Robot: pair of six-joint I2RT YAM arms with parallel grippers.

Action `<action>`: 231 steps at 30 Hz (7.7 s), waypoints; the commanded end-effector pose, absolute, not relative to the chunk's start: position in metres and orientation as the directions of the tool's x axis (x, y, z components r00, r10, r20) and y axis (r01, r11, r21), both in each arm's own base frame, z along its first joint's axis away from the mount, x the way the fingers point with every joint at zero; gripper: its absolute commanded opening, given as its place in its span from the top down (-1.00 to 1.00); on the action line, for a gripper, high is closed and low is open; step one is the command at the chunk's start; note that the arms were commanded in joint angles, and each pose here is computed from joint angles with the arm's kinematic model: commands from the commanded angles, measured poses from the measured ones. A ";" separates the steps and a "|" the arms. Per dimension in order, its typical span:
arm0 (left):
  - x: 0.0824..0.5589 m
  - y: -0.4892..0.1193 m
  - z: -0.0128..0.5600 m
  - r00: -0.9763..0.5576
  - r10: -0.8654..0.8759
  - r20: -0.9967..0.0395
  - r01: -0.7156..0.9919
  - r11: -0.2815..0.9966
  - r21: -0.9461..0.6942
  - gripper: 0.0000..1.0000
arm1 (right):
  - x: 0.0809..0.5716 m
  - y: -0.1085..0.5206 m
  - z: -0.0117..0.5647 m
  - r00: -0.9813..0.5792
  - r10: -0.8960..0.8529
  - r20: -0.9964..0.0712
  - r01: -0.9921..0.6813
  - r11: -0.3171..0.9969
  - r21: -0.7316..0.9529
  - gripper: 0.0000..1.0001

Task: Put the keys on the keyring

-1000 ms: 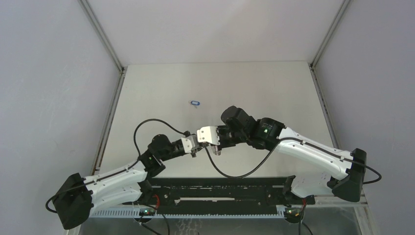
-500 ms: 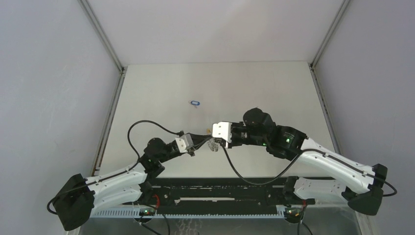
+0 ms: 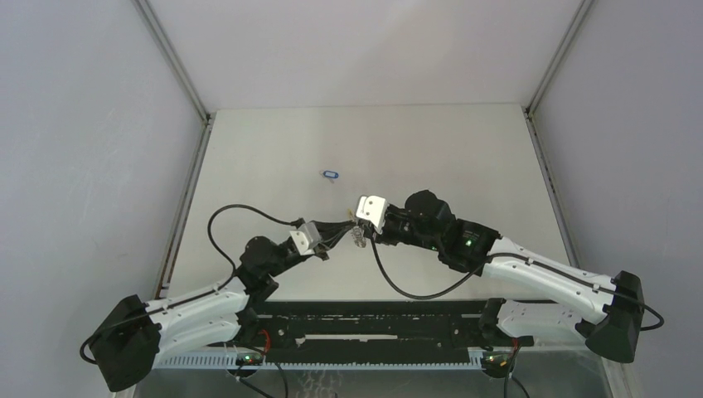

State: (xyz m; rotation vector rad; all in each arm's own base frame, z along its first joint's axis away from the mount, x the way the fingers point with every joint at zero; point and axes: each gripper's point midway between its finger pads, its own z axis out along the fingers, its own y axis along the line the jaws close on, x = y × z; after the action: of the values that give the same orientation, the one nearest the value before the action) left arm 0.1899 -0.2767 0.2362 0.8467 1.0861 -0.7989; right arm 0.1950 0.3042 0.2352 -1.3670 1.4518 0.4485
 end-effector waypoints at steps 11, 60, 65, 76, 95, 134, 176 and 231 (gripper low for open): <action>0.199 -0.264 0.254 0.308 -0.173 -0.935 0.828 0.533 0.174 0.99 | 0.200 0.316 0.269 0.156 -0.358 -0.921 -0.874 0.385 -0.297 0.31; 0.145 -0.275 0.271 0.343 -0.299 -0.891 0.925 0.274 0.264 0.99 | 0.172 0.306 0.259 0.184 -0.245 -0.952 -0.982 -0.093 -0.166 1.00; 0.142 -0.274 0.278 0.345 -0.329 -0.879 0.927 0.264 0.265 0.99 | 0.169 0.312 0.250 0.135 -0.279 -0.951 -0.986 -0.130 -0.102 1.00; 0.143 -0.273 0.275 0.337 -0.336 -0.879 0.930 0.261 0.258 0.99 | 0.174 0.298 0.261 0.193 -0.281 -0.940 -0.980 -0.094 -0.173 0.63; 0.137 -0.278 0.273 0.324 -0.333 -0.885 0.941 0.210 0.266 0.99 | 0.163 0.309 0.286 0.323 -0.143 -0.936 -0.936 -0.195 -0.293 0.40; 0.168 -0.279 0.242 0.265 -0.106 -0.958 0.930 0.291 0.225 0.19 | 0.187 0.278 0.259 0.298 -0.692 -0.658 -0.924 -0.035 -0.381 1.00; 0.168 -0.299 0.264 0.291 -0.232 -0.928 0.941 0.247 0.233 0.52 | 0.173 0.312 0.257 0.374 -0.743 -0.555 -0.891 -0.122 -0.436 1.00; 0.141 -0.276 0.296 0.377 -0.384 -0.842 0.921 0.252 0.297 1.00 | 0.164 0.299 0.282 0.204 -0.349 -0.915 -0.974 -0.164 -0.154 1.00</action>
State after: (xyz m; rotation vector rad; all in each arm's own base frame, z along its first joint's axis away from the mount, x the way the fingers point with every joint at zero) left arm 0.1518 -0.2847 0.2774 0.9291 0.8173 -0.9993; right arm 0.1665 0.2972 0.2789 -1.6691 1.2742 0.9282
